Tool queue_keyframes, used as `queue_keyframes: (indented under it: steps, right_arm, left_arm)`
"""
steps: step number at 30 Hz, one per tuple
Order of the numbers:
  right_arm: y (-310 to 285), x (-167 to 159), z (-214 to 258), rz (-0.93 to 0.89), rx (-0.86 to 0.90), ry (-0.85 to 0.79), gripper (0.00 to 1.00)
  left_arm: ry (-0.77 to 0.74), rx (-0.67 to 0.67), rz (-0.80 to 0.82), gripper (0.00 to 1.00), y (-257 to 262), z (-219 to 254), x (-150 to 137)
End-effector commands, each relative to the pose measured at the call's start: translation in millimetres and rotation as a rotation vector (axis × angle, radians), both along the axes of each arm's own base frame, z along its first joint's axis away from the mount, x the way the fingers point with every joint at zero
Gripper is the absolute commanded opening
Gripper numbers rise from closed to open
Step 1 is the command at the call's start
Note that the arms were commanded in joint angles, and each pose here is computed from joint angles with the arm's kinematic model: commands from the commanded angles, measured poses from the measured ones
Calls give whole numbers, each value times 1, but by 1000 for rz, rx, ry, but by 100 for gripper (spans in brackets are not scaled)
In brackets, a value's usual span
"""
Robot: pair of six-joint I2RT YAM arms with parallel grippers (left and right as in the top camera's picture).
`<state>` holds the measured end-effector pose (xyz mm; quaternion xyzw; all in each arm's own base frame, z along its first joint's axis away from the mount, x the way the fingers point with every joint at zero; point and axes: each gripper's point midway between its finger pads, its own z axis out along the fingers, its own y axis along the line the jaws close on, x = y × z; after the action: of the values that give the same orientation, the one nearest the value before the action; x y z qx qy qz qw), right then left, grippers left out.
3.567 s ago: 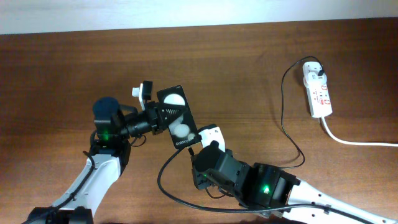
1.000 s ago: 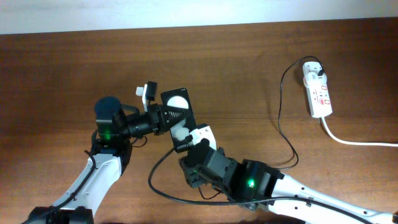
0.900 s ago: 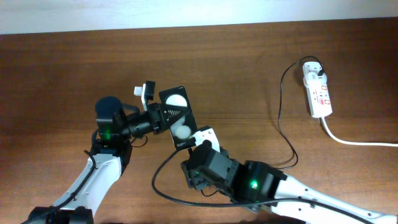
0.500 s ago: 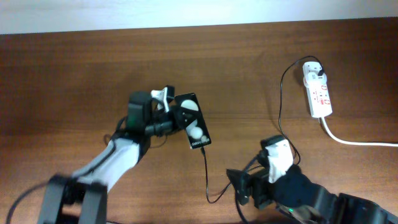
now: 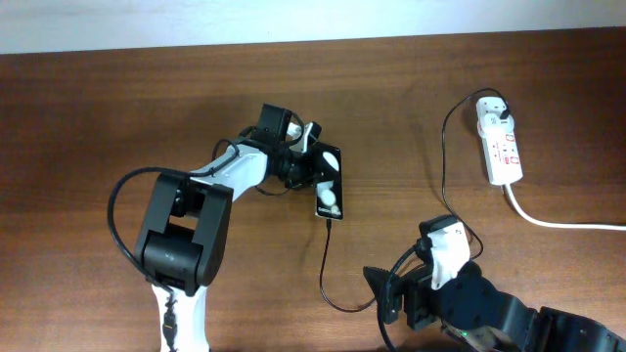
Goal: Plug charger to phone and switch on socket
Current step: 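Release the plug and lower the phone to the table with left gripper, then open the left gripper and withdraw both grippers from the phone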
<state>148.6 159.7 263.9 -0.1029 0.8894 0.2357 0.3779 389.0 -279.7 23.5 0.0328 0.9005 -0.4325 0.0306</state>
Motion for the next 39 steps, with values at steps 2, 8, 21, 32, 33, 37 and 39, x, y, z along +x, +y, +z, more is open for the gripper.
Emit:
queue_keyframes:
  steps: [2, 8, 21, 32, 33, 37, 39]
  right_arm:
    - [-2, 3, 6, -20, 10, -16, 99]
    - [-2, 3, 6, -19, 10, -16, 99]
    - [-2, 3, 6, -20, 9, -16, 99]
    - [-2, 3, 5, -20, 4, -13, 99]
    - [-2, 3, 5, -20, 4, -13, 99]
    - [-2, 3, 5, -19, 5, -13, 99]
    - [-2, 3, 5, -19, 4, -13, 99]
  left_arm:
    - [-30, -36, -34, 21, -7, 10, 3]
    - [21, 119, 22, 72, 13, -13, -1]
    - [14, 380, 33, 99, 44, -43, -11]
    - [-107, 464, -75, 99, 39, -49, -13]
    - [-102, 466, -76, 99, 40, -49, -15]
    - [-94, 487, -72, 99, 45, -51, -15]
    - [-89, 532, -48, 99, 58, -54, -12]
